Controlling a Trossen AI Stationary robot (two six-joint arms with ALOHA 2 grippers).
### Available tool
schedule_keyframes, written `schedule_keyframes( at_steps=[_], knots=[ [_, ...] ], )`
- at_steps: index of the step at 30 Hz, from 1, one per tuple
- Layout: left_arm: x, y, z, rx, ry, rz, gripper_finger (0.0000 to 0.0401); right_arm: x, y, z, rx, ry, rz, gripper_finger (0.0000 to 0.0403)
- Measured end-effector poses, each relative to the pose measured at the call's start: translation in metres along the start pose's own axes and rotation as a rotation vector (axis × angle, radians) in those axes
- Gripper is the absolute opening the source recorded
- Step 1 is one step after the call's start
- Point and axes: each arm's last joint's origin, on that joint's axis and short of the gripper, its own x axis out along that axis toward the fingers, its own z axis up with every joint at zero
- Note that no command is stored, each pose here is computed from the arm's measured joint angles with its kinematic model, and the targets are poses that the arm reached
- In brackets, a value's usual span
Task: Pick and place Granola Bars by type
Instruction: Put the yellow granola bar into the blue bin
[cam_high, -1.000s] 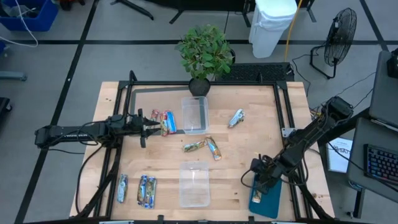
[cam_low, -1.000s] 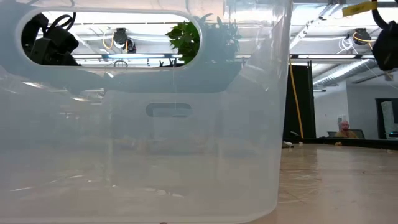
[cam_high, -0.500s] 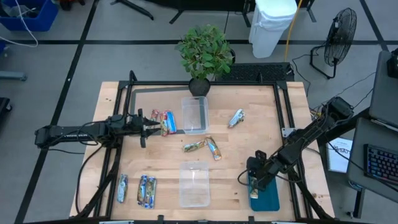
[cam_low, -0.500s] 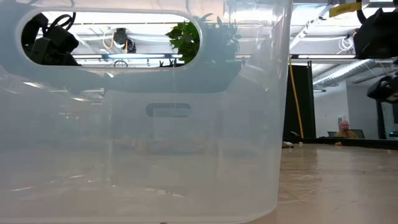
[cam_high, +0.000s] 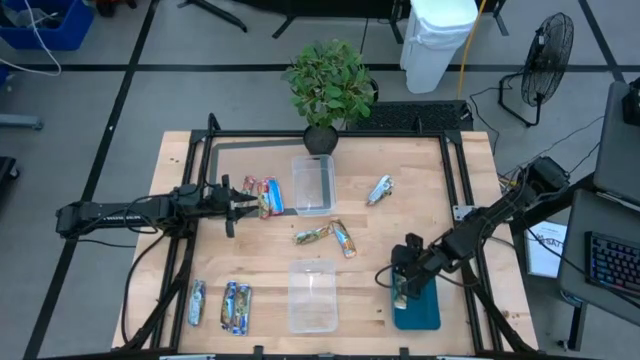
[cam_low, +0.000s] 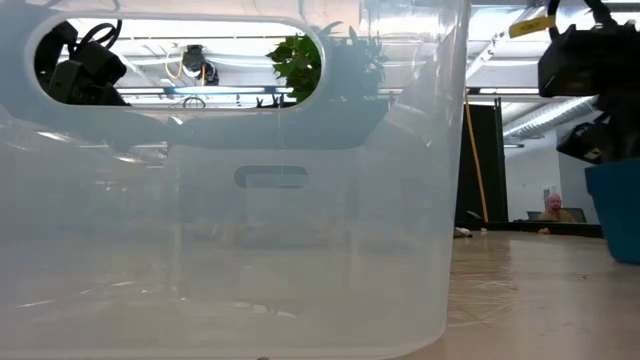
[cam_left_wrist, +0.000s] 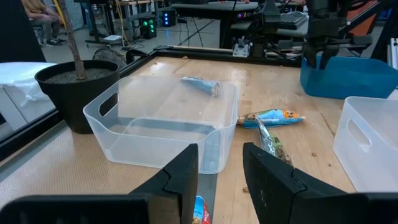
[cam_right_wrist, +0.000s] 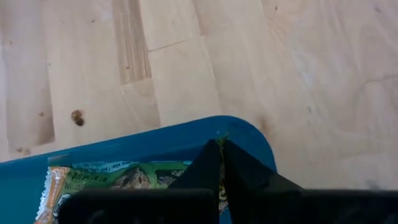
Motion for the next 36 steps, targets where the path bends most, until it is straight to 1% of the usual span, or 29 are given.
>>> schedule_keyframes(
  at_steps=[8, 15, 27, 36],
  knots=[
    [0.0, 0.0, 0.0, 0.0, 0.0, 0.0, 0.0131, 0.0012, -0.0086, 0.0023, -0.026, 0.005, -0.067, 0.0],
    [0.0, 0.0, 0.0, 0.0, 0.0, 0.0, 0.0131, 0.0016, -0.0105, 0.0044, -0.055, 0.002, -0.072, 0.0],
    [0.0, 0.0, 0.0, 0.0, 0.0, 0.0, 0.0131, -0.0018, -0.0046, 0.0067, -0.038, -0.023, 0.002, 0.0],
    [0.0, 0.0, 0.0, 0.0, 0.0, 0.0, 0.0131, -0.0018, -0.0044, 0.0069, -0.007, -0.025, 0.004, 0.0027]
  ],
)
